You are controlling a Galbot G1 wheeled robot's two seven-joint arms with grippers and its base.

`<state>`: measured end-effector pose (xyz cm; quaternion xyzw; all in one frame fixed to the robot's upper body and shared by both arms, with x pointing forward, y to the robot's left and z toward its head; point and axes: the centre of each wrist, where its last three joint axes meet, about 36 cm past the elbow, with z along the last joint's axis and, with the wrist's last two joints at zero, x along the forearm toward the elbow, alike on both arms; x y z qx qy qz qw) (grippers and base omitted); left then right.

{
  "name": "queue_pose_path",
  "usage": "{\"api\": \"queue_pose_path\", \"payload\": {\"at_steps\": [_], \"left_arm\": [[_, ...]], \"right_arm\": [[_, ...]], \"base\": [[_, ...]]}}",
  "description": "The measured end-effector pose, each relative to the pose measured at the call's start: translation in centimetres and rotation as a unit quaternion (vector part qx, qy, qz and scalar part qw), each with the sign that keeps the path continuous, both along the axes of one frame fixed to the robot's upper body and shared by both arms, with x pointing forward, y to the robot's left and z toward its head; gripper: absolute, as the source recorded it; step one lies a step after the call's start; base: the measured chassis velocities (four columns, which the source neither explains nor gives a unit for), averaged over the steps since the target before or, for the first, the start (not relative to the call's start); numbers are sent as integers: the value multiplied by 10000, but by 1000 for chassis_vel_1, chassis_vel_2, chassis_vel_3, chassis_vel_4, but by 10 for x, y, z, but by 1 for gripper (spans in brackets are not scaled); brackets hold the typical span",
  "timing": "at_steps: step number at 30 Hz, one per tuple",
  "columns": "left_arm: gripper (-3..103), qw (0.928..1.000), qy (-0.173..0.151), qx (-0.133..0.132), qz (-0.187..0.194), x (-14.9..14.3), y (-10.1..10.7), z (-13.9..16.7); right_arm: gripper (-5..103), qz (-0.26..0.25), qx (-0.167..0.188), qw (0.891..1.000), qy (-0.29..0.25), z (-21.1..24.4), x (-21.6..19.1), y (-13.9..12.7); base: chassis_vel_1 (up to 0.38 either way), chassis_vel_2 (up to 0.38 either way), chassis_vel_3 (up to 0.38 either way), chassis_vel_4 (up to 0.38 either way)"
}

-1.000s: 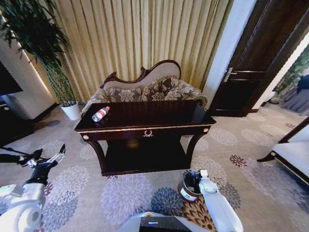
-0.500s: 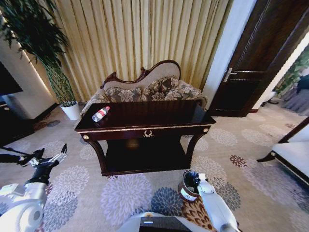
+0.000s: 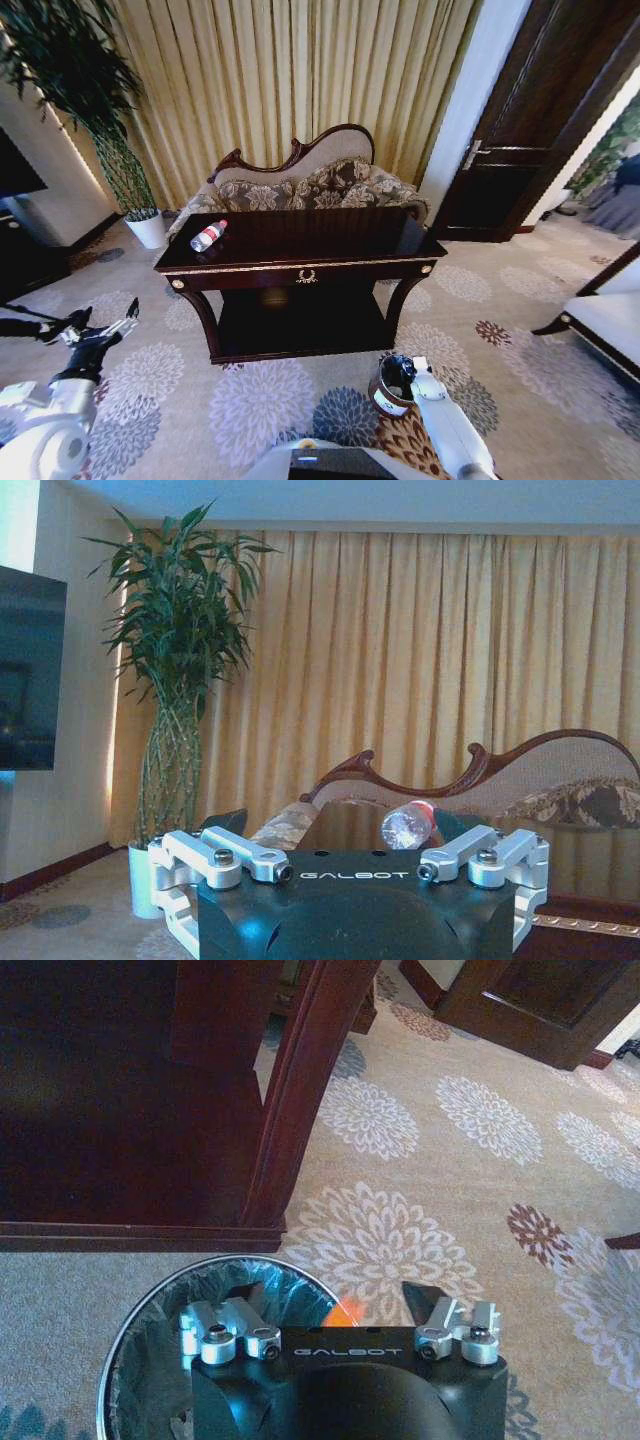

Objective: Move to the front of the table and place the trash on the table into the trash bin.

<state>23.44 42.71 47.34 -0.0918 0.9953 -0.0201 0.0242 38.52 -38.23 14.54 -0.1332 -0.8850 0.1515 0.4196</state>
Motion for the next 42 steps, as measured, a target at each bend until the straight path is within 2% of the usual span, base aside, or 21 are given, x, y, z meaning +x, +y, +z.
{"api": "queue_pose_path", "payload": {"at_steps": [1,4,5,6,10,13,14,15,18,19,20,23,24,27,28,29,30,32,33,37,42], "left_arm": [[100,10000,0,0,0,0,0,0],[100,10000,-8,-3,-23,0,-1,1],[100,10000,-8,-3,-23,0,-1,1],[100,10000,-9,-3,-26,0,-2,1],[100,10000,-12,1,-34,0,-2,1],[100,10000,-29,4,-31,1,-2,1],[100,10000,-41,-3,-20,1,-2,1],[100,10000,-41,-3,-20,1,-2,1],[100,10000,-46,-16,-16,1,-3,1],[100,10000,-46,-16,-16,1,-3,1],[100,10000,-50,-22,-14,1,-4,1],[100,10000,-47,-40,-18,1,-5,0],[100,10000,-47,-40,-18,1,-5,0],[100,10000,-64,-66,-35,2,-7,0],[100,10000,-64,-66,-35,2,-7,0],[100,9999,-75,-69,-40,2,-9,1],[100,9999,-78,-68,-42,2,-9,2],[100,10000,-81,-36,-30,1,-8,4],[100,10000,-81,-36,-30,1,-8,4],[100,10000,-92,4,20,0,-7,7],[100,9999,-137,42,11,0,-9,12]], "right_arm": [[76,0,0,10000,0,0,0,0],[92,-16,2,10000,-24,1,-3,0],[92,-16,2,10000,-24,1,-3,0],[97,-25,5,10000,-37,2,-3,0],[100,-65,39,9998,-187,8,-1,-1],[100,-174,315,9967,-733,30,3,2],[100,-191,477,9918,-1172,49,9,6],[100,-191,477,9918,-1172,49,9,6],[100,-89,557,9781,-2006,85,22,12],[100,-89,557,9781,-2006,85,22,12],[100,-47,613,9694,-2378,108,27,15],[100,109,693,9514,-2999,151,32,24],[100,109,693,9514,-2999,151,32,24],[100,383,896,9291,-3567,197,29,45],[100,383,896,9291,-3567,197,29,45],[100,538,1051,9180,-3786,222,27,59],[100,592,1118,9144,-3845,230,25,64],[100,880,1445,8997,-4025,270,16,88],[100,880,1445,8997,-4025,270,16,88],[100,1439,1943,8822,-4040,318,-5,125],[100,1808,2277,8764,-3840,340,-8,149]], "base": [[0,0,0,0],[0,0,0,0],[0,0,0,0],[0,0,0,0],[0,0,0,0],[0,0,0,0],[0,0,0,0],[0,0,0,0],[0,0,0,0],[0,0,0,0],[0,0,0,0],[0,0,0,0],[0,0,0,0],[0,0,0,0],[0,0,0,0],[0,0,0,0],[0,0,0,0],[0,0,0,0],[0,0,0,0],[0,0,0,0],[0,0,0,0]]}}
